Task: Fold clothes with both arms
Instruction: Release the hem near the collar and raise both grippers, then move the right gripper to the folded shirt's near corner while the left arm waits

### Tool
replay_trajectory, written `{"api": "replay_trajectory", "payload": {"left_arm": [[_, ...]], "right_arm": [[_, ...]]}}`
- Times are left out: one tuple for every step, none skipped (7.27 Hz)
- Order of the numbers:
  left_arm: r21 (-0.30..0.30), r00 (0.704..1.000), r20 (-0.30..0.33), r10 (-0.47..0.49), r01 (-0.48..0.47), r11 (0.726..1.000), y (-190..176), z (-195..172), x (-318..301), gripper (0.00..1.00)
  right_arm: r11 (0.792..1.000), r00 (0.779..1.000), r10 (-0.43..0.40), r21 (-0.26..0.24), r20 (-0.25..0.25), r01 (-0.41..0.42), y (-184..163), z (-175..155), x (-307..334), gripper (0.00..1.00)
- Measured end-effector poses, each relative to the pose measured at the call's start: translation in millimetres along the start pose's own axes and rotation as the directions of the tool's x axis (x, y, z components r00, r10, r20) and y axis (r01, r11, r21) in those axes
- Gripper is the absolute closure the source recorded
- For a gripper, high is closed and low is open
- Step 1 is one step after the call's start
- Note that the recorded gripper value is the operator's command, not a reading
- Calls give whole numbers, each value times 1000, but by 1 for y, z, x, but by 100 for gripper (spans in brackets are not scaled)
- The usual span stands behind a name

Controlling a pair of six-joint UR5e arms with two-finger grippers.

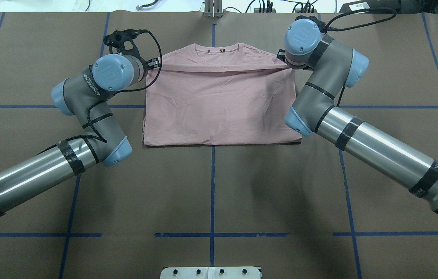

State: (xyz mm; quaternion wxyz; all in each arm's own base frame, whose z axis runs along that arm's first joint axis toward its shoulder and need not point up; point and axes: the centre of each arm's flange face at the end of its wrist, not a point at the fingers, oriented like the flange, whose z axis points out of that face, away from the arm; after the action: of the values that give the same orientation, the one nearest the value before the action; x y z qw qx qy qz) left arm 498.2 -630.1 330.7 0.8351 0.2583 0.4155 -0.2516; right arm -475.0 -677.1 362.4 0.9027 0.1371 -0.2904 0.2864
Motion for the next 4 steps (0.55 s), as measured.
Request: {"api": "replay_trajectory", "payload": {"left_arm": [[-13,1000,-25,-11,10,1000,-9,-2,-2,0],[-49,997,-66,-30,27,998,-29,-10,-5,0],[-127,991,-123,-51,35,991,-49,-27,-13,0],[-207,979,-191,-65,25,978,-56,-49,-28,0]], "right_arm": [[1000,1000,5,3,19,-5,-4,-8,-5,0],[1000,998,16,-16,63,-15,-13,-28,-5,0],[998,992,32,-64,125,-24,-19,-53,10,0],[993,983,47,-116,180,-26,-6,-77,45,0]]}}
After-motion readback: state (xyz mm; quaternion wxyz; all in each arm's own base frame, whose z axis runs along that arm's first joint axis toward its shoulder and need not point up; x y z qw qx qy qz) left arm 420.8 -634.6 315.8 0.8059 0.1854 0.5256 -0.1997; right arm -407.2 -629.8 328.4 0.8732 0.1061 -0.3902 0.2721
